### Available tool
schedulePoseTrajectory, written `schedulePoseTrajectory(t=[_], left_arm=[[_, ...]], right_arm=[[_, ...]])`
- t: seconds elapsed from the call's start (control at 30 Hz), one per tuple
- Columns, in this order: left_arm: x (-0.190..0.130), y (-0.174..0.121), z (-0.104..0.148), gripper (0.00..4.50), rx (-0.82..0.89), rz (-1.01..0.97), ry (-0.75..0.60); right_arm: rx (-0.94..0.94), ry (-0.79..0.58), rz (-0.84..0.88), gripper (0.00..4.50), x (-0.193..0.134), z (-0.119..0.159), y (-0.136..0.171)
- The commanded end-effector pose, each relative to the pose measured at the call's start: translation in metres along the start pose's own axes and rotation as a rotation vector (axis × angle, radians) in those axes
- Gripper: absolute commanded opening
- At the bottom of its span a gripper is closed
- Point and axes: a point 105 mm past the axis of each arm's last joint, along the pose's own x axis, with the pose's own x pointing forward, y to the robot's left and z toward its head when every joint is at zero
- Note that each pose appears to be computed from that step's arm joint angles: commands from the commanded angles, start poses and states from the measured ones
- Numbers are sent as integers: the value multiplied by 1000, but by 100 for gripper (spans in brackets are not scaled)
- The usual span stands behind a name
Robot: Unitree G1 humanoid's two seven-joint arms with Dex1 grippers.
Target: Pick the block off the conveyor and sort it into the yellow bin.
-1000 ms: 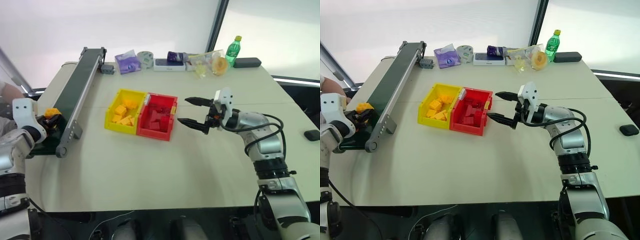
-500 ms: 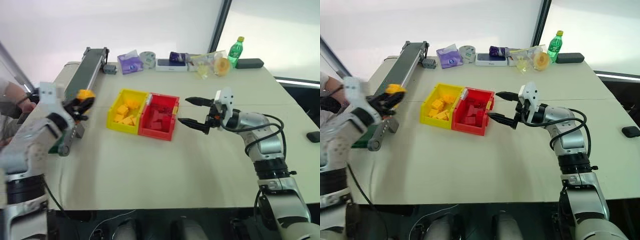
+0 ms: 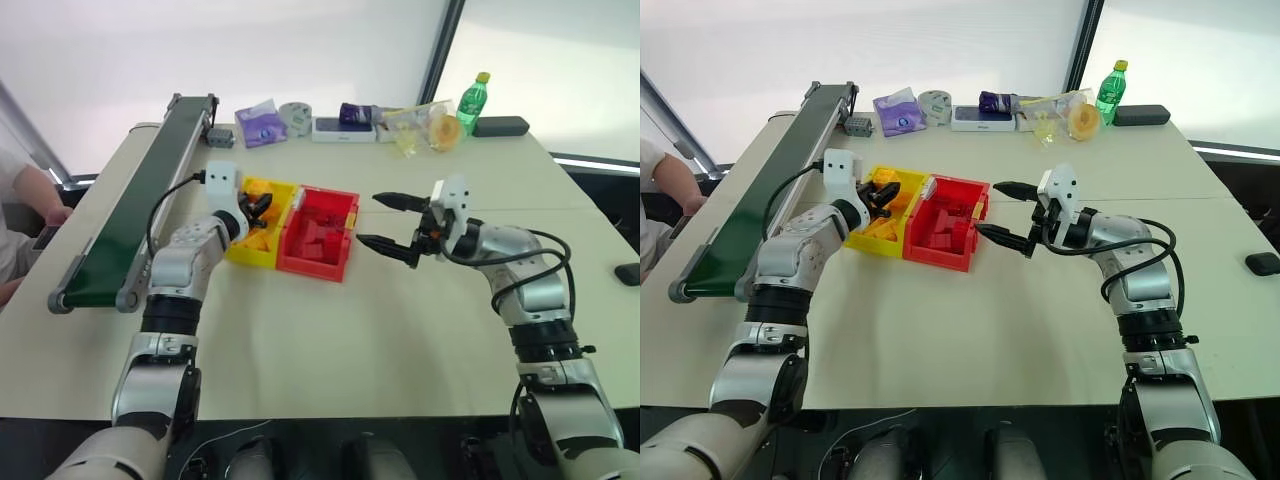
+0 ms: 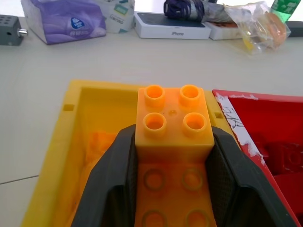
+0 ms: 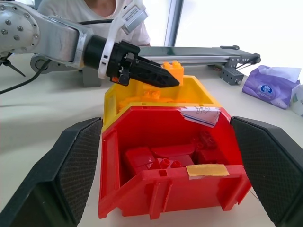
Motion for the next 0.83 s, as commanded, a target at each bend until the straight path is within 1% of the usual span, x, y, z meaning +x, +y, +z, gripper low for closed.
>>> schedulePoseTrajectory(t=[0.03, 0.07, 0.1, 0.13, 0.27, 0.33, 0.37, 0.4, 0.47, 0.53, 0.6, 0.63, 0.7, 0.77, 0.83], left_arm=[[-1, -1, 33, 370, 68, -5, -111], [-2, 1, 36, 418, 77, 0, -122], [-5, 3, 40, 443, 90, -1, -139], [-10, 7, 44, 443, 94, 12, -151], [-43, 23, 57, 443, 133, 4, -192], [-69, 53, 51, 443, 142, 78, -153], [-84, 69, 50, 443, 145, 131, -145], [-95, 80, 50, 443, 131, 165, -146], [-119, 95, 54, 443, 114, 214, -166], [-139, 101, 55, 443, 149, 223, -167], [-166, 107, 49, 443, 226, 233, -125], [-174, 109, 46, 443, 252, 238, -102], [-200, 122, 34, 443, 254, 294, -50], [-220, 129, 27, 443, 255, 325, -25], [-231, 131, 23, 443, 240, 329, -28]], right_arm=[[-48, -45, -21, 450, -6, 16, -3], [-48, -44, -22, 450, -6, 16, -3], [-48, -44, -22, 450, -6, 15, -2], [-47, -44, -23, 450, -6, 15, -2], [-46, -44, -22, 450, -7, 14, -3], [-44, -38, -18, 450, -7, 13, -3], [-43, -34, -13, 450, -6, 12, -3], [-43, -32, -10, 450, -6, 11, -3], [-42, -29, -5, 450, -6, 12, -4], [-43, -27, 1, 450, -5, 12, -6], [-46, -23, 14, 450, -3, 14, -7], [-47, -22, 19, 450, -3, 14, -7], [-46, -17, 29, 450, -1, 14, -8], [-45, -16, 37, 450, 1, 15, -8], [-44, -18, 43, 450, 3, 15, -8]])
